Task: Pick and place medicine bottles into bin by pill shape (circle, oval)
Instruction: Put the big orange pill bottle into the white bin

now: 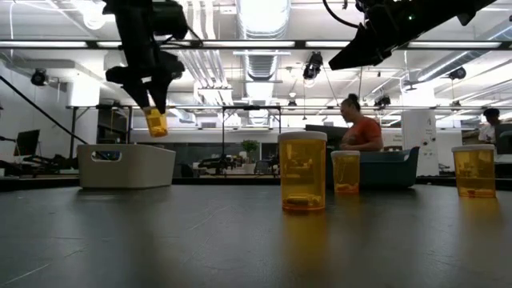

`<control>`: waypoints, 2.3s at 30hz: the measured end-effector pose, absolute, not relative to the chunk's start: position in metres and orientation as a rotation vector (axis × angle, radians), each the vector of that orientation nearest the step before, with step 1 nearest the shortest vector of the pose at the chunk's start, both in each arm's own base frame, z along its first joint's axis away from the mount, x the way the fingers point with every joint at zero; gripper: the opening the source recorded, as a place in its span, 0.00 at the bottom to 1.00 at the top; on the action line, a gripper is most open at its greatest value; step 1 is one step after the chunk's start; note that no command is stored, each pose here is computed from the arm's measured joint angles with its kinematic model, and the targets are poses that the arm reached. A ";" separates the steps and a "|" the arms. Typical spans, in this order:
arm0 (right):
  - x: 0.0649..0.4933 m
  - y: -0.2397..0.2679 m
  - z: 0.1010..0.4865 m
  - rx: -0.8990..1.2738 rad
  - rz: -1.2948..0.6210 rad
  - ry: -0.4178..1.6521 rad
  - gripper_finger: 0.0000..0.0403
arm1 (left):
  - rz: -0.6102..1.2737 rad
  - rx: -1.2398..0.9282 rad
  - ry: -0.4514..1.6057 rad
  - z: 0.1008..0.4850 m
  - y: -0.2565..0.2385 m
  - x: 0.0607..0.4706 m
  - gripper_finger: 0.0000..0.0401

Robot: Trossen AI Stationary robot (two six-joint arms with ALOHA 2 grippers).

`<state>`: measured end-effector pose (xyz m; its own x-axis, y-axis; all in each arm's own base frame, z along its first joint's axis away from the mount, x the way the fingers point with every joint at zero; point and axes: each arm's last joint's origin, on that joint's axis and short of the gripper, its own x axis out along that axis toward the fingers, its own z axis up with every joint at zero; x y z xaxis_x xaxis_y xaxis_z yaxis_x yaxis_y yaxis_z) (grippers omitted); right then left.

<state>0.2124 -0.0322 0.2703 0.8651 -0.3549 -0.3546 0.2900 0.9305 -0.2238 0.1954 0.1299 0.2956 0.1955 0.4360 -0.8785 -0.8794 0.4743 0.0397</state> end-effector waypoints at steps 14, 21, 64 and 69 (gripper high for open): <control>0.212 -0.032 0.270 -0.166 -0.339 0.403 0.46 | 1.157 -0.605 0.993 0.293 0.174 0.157 0.48; 0.212 -0.032 0.270 -0.172 -0.338 0.404 0.46 | 1.186 -0.636 1.034 0.281 0.179 0.147 0.48; 0.212 -0.032 0.268 -0.181 -0.336 0.416 0.46 | 1.163 -0.640 1.237 0.207 0.209 0.170 0.48; 0.212 -0.032 0.268 -0.181 -0.335 0.416 0.46 | 1.181 -0.623 1.246 0.205 0.211 0.171 0.48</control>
